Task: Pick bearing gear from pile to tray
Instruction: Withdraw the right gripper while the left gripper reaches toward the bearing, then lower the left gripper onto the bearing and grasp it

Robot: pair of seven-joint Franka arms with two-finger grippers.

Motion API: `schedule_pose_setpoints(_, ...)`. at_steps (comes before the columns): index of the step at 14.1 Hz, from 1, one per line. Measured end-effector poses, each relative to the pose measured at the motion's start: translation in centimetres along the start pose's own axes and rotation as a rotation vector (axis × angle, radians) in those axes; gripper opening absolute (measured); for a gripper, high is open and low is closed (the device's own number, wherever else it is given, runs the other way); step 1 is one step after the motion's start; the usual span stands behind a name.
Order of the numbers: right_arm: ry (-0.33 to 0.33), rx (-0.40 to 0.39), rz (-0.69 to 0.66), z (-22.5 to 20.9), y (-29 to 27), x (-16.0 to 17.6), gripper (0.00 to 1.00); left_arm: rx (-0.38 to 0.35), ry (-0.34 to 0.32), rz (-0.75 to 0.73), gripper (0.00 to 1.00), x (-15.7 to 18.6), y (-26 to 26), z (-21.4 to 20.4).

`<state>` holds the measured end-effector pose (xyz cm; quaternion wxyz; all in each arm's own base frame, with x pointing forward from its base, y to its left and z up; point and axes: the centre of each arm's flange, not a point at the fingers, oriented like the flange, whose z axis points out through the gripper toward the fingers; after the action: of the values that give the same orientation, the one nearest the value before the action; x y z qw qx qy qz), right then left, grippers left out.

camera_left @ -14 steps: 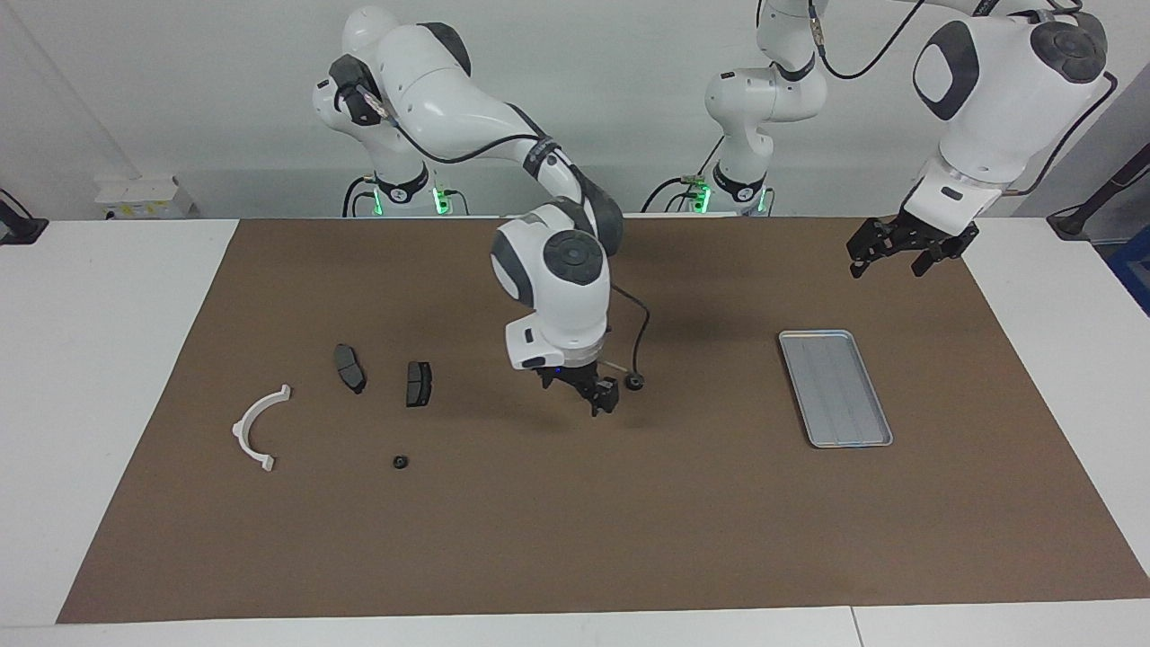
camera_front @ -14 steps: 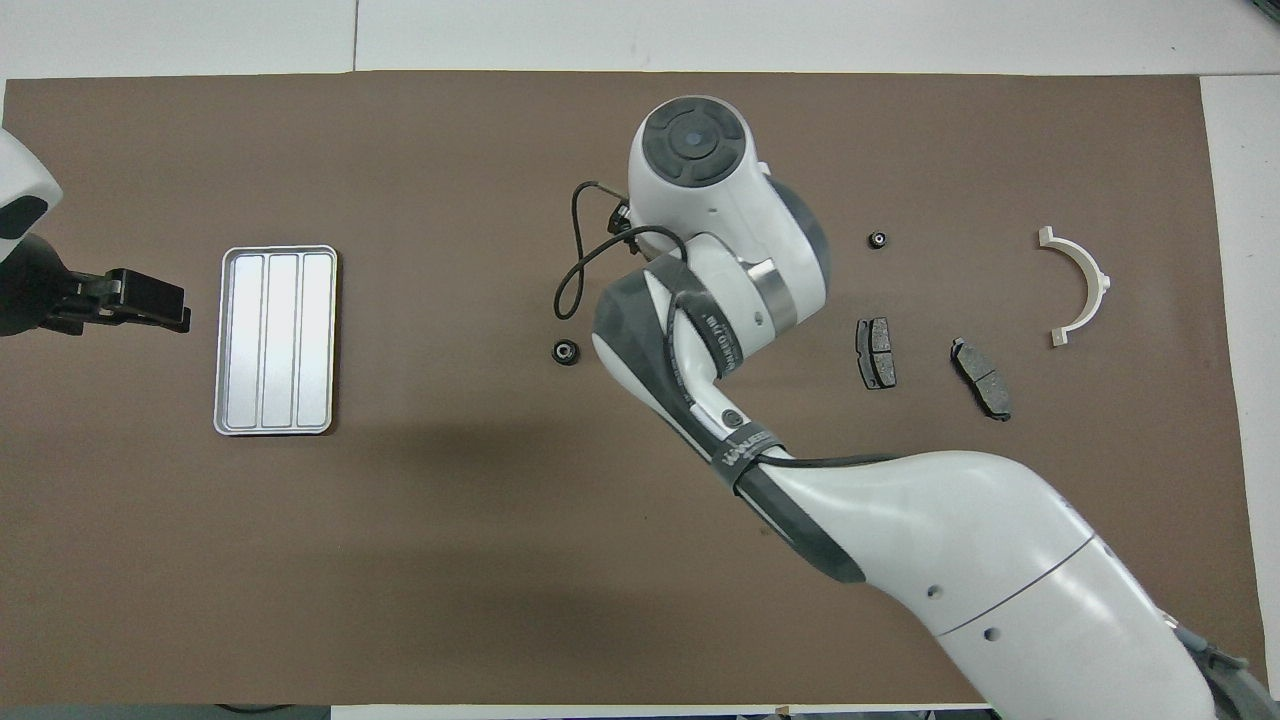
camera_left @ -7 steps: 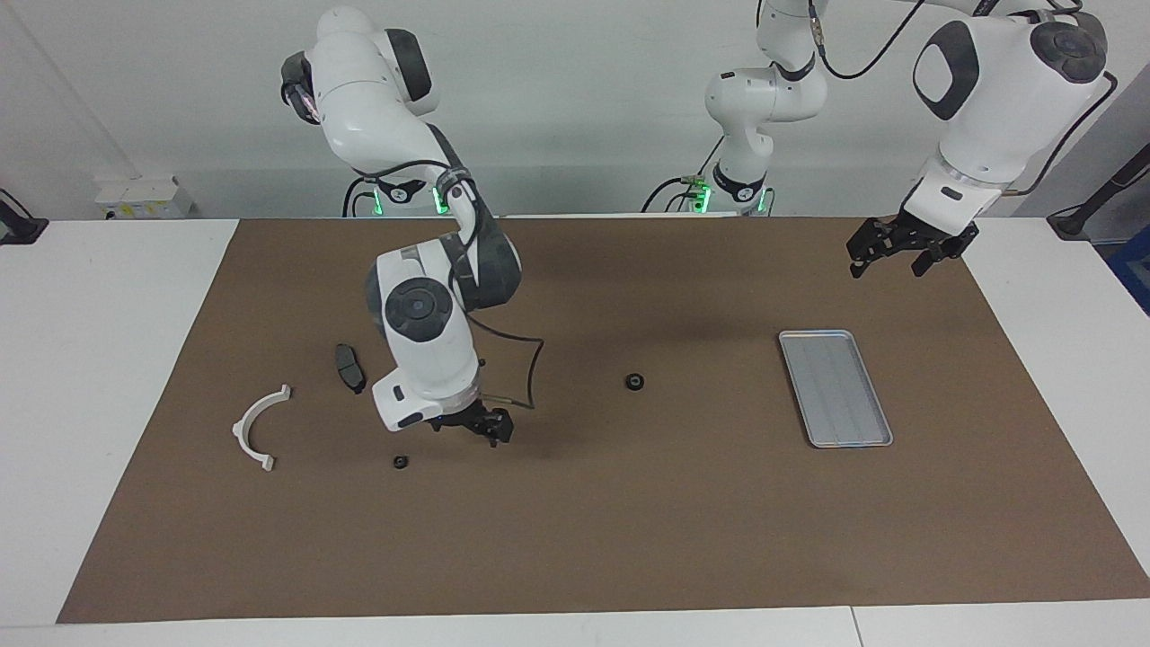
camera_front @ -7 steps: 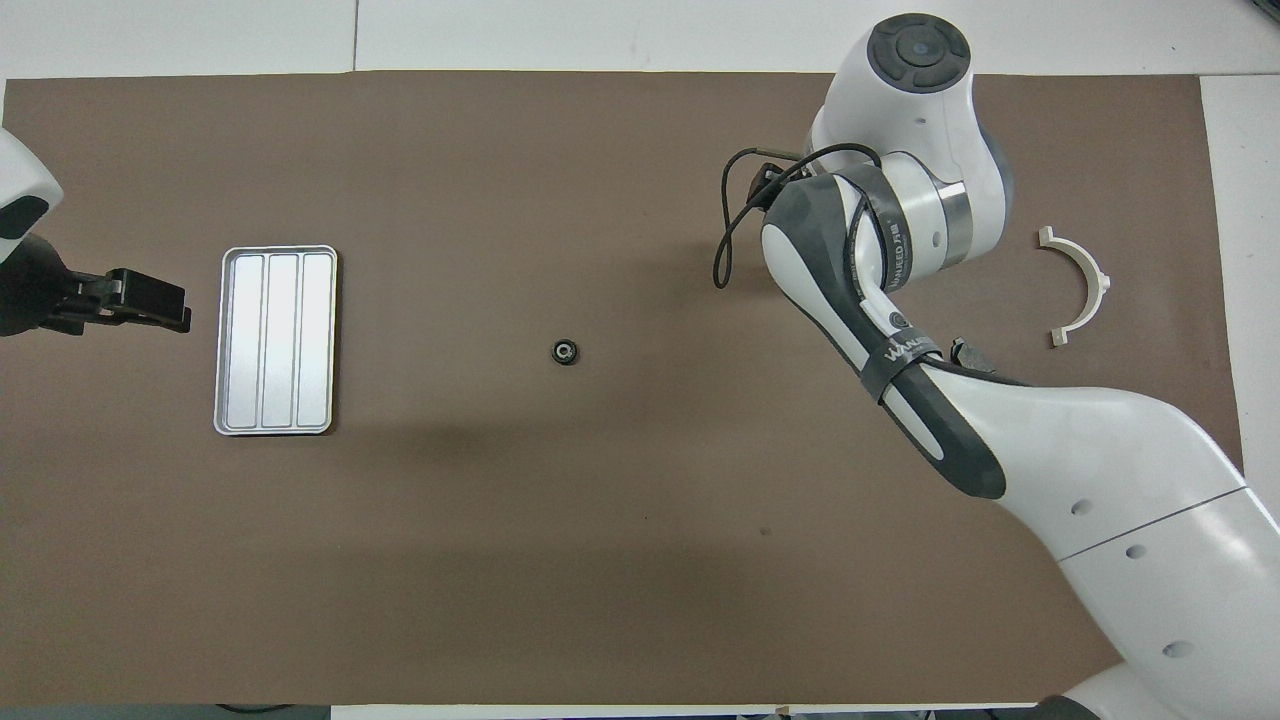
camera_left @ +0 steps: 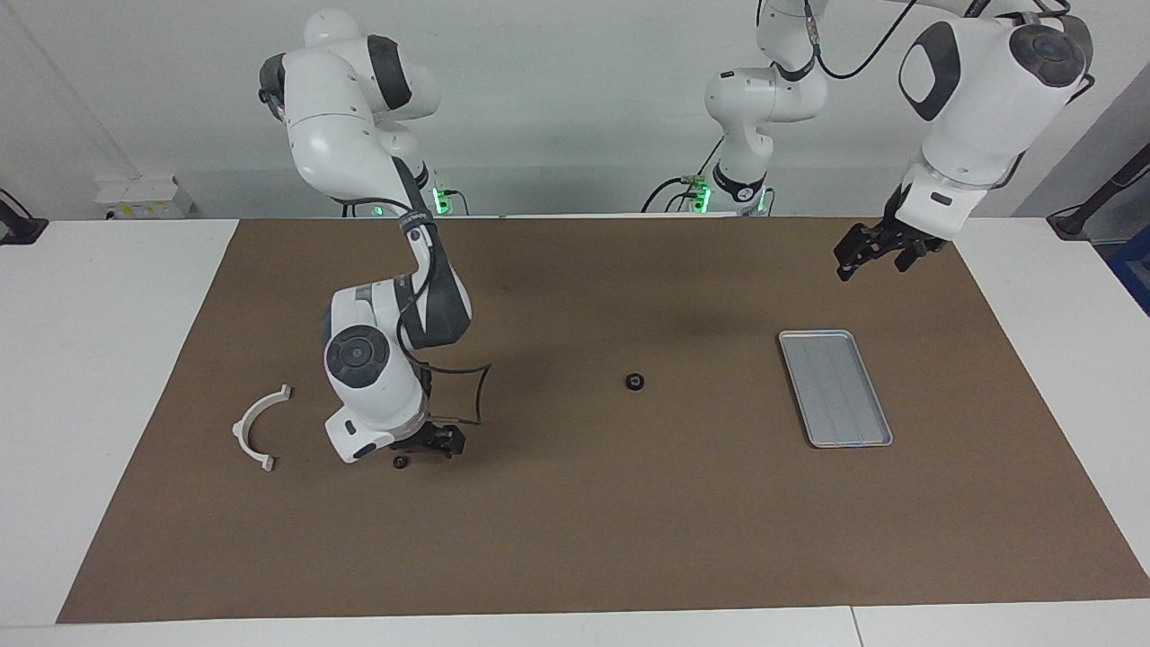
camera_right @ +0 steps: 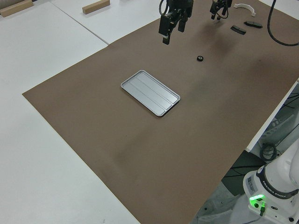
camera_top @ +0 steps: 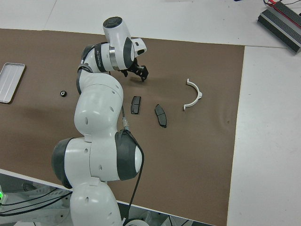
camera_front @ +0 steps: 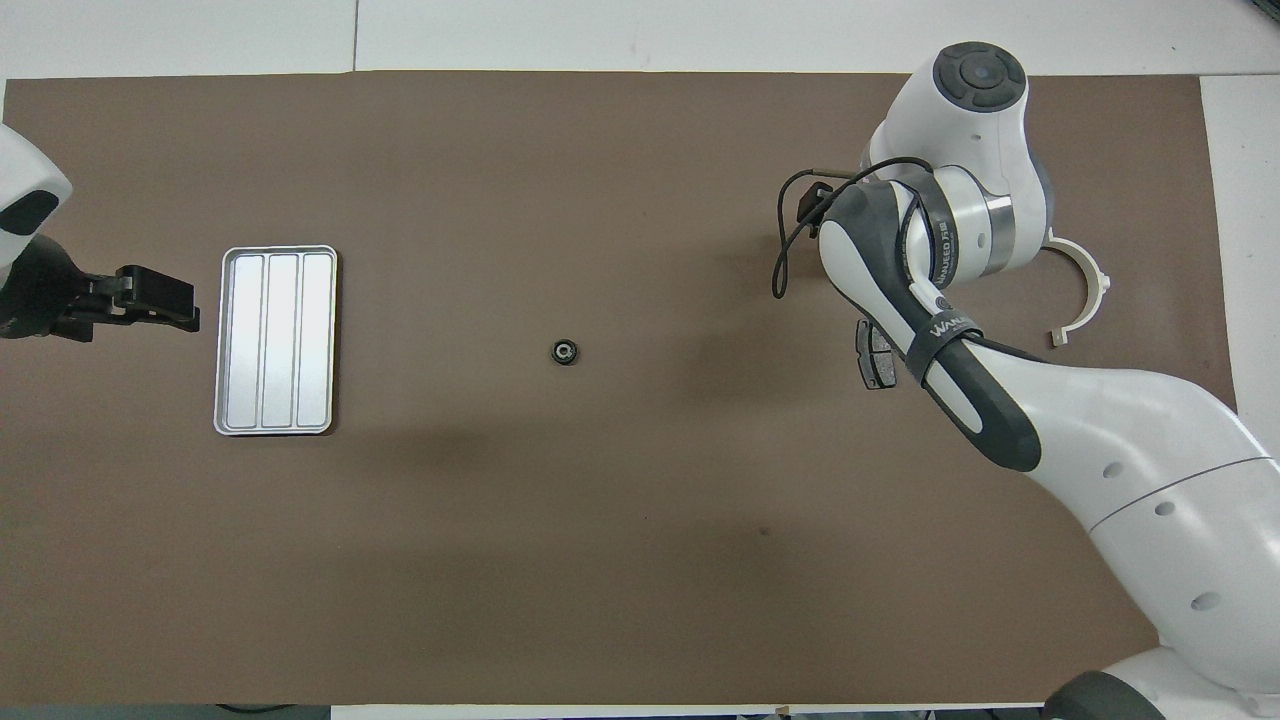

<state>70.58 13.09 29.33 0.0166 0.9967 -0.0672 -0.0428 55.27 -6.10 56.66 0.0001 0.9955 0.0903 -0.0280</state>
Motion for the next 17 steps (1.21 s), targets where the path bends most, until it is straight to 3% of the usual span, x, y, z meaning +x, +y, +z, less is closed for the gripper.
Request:
schedule_pose_setpoints(6, 0.050, -0.122, -0.119, -0.4, 0.3, 0.2, 1.00, -0.033, -0.002, -0.180, 1.00, -2.5, 8.3, 4.3)
schedule_pose_setpoints(9, 0.079, -0.120, -0.132, -1.3, 0.4, 0.4, 1.00, -0.036, 0.004, -0.225, 1.00, -3.2, 13.9, 7.6)
schedule_pose_setpoints(13, 0.176, -0.094, -0.173, -4.0, 0.9, 1.2, 1.00, -0.054, 0.010, -0.296, 1.00, -3.5, 19.5, 12.0)
schedule_pose_setpoints(17, 0.221, -0.080, -0.183, -4.0, 2.6, 2.0, 1.00, -0.043, 0.002, -0.348, 1.00, -4.1, 27.2, 20.1)
